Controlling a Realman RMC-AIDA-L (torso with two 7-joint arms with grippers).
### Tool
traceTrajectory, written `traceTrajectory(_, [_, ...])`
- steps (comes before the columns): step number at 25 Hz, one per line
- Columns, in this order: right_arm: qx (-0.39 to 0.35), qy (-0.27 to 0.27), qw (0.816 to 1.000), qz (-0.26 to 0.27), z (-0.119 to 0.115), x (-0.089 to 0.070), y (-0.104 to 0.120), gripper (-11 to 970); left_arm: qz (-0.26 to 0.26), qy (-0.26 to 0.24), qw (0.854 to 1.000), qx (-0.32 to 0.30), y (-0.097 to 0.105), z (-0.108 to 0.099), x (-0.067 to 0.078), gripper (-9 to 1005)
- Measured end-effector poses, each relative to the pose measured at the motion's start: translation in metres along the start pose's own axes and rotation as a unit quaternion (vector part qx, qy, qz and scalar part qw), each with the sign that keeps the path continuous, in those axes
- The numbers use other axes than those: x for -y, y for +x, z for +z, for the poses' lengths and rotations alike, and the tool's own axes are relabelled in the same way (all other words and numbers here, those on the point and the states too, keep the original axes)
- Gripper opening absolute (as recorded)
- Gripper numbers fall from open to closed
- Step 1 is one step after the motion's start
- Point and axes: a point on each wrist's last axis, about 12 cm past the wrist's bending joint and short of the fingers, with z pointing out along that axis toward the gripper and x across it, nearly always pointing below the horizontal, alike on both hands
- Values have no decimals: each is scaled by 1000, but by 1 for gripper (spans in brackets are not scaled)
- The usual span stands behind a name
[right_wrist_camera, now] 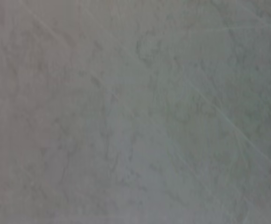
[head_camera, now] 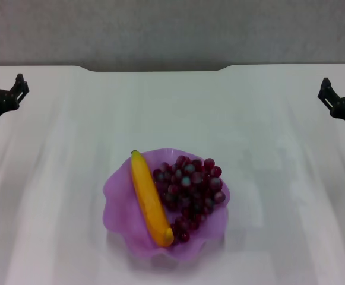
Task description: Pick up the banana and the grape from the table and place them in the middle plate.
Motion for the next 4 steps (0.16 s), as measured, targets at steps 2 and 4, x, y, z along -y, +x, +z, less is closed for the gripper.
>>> traceTrajectory(2, [2, 1, 1000, 2, 0, 0, -1, 881, 0, 0, 1000, 0, 0, 1, 1, 897])
traceTrajectory(4, [3, 4, 1000, 3, 1, 1, -1, 881, 1, 1, 1000, 1, -1, 2, 1, 897])
